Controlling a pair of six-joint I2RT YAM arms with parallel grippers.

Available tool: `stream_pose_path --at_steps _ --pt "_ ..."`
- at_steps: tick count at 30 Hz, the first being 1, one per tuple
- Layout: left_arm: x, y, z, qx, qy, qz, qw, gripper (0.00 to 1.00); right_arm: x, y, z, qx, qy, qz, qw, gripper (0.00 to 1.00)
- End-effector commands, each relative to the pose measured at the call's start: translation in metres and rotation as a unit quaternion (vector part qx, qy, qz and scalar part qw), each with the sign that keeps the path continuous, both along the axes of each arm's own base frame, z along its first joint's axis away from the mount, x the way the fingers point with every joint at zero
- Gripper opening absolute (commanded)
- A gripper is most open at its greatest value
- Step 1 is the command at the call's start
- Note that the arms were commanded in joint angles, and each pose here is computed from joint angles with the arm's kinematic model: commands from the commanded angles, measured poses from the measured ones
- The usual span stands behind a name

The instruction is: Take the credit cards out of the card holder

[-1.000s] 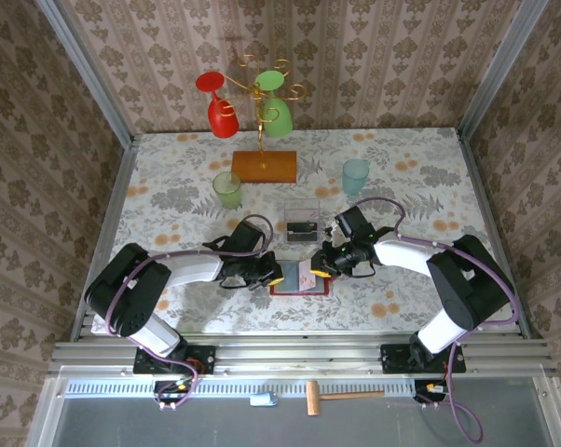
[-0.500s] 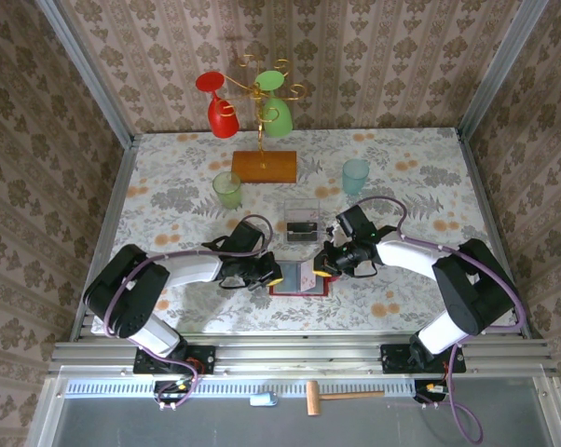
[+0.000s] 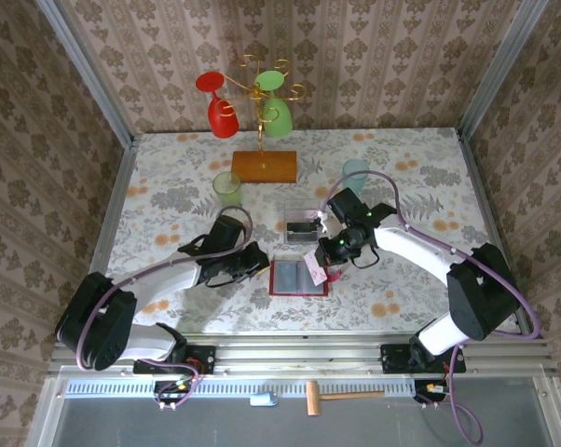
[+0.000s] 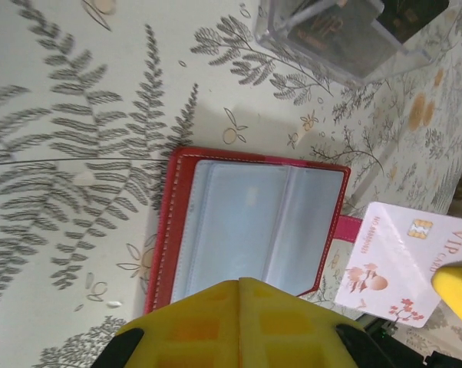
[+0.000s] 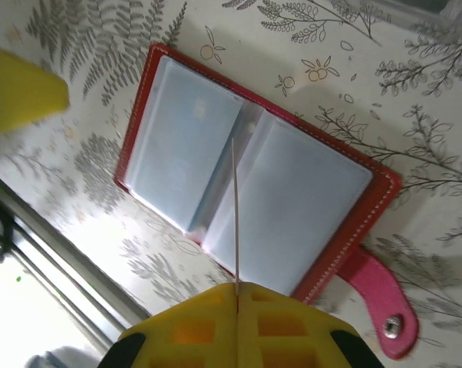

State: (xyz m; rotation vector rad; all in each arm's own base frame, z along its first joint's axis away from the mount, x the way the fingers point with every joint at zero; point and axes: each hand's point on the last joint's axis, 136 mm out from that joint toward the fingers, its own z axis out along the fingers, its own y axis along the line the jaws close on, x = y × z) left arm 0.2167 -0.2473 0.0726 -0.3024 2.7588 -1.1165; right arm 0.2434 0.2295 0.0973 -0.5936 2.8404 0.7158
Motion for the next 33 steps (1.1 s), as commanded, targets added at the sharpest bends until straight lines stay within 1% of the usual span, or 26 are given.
stream_pose_path --at_steps 1,4,9,11,18,22,30,33 --pt "-0.001 0.013 -0.003 0.014 -0.013 0.008 1.000 0.08 -0.012 -0.020 0.004 -0.084 -0.055 0.140 0.985 0.00" --pt "0.000 0.018 0.001 0.011 -0.025 0.013 1.000 0.08 -0.006 -0.022 0.012 -0.107 -0.087 0.218 0.966 0.00" --pt "0.002 0.023 0.006 0.005 -0.045 0.019 0.999 0.08 0.001 -0.025 0.019 -0.151 -0.104 0.333 0.925 0.00" --pt "0.003 0.024 0.007 0.008 -0.054 0.017 0.998 0.09 0.008 -0.026 0.022 -0.167 -0.111 0.364 0.910 0.00" --pt "0.001 0.025 0.007 0.018 -0.076 -0.006 0.997 0.10 0.035 -0.017 0.033 -0.192 -0.111 0.413 0.884 0.00" --pt "0.003 0.031 0.007 0.029 -0.091 -0.001 0.995 0.11 0.053 -0.011 0.037 -0.202 -0.111 0.432 0.872 0.00" --pt "0.005 0.041 0.013 0.037 -0.131 0.014 0.991 0.10 0.089 0.001 0.046 -0.204 -0.114 0.449 0.863 0.00" --pt "0.005 0.046 0.016 0.038 -0.145 0.023 0.989 0.11 0.101 0.005 0.044 -0.205 -0.107 0.456 0.859 0.00"
